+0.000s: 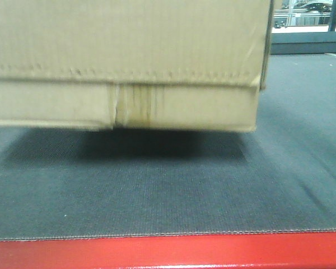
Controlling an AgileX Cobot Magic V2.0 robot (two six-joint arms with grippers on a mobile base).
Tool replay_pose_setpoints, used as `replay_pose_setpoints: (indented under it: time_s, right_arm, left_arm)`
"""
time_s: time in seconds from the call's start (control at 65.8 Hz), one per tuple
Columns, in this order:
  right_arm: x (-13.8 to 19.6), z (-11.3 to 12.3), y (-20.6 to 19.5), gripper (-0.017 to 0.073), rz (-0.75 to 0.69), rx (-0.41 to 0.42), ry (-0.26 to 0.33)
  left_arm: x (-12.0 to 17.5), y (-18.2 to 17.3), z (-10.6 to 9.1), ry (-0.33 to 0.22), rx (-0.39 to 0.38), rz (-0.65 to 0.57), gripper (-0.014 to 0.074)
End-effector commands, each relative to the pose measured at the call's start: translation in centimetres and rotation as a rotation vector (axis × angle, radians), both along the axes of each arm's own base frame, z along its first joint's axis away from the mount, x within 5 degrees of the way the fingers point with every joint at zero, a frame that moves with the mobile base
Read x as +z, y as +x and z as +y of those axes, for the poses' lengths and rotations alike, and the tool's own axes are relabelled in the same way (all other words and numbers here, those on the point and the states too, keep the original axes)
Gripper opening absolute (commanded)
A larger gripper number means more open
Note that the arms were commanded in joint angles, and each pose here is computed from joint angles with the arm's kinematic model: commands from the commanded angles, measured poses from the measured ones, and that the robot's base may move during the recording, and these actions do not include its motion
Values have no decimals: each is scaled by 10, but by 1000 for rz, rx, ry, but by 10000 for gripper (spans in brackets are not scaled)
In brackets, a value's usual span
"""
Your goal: Grab carton from right shelf to conveyor
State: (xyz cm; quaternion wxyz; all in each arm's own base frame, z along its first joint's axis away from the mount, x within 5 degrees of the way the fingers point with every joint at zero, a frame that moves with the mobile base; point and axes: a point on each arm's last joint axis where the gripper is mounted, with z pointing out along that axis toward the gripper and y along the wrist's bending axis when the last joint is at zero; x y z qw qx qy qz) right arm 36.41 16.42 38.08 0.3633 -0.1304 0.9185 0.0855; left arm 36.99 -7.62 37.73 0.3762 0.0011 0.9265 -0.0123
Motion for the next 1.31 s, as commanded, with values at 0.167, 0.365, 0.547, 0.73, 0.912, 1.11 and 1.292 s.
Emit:
replay_pose_setpoints:
  time_s: [0.167,0.365,0.547,0.73,0.912,1.11,1.292]
  right_arm:
    - [-5,-1,11,449,-45,5,-22]
    - [14,-5,7,547,-61,-3,-15]
    - [59,-15,-15,417,-134,-9,19]
    - [91,-31,-49,66,-170,-17,31]
    - [98,-47,-72,-74,-176,-41,-28]
    - [71,-67,-91,-78,-163,-97,-38]
    - [35,-94,-114,-78,-157,-152,-33]
  left_arm:
    - [-7,13,-1,3,-6,-44,486]
    - [9,4,2,-4,-3,-75,606]
    - [42,-20,8,1,-3,-111,601]
    - [72,-55,20,48,-3,-138,499]
    - [92,-83,33,110,31,-177,82]
    - [79,-107,49,154,63,-167,22]
    - [37,-134,72,108,92,-141,18]
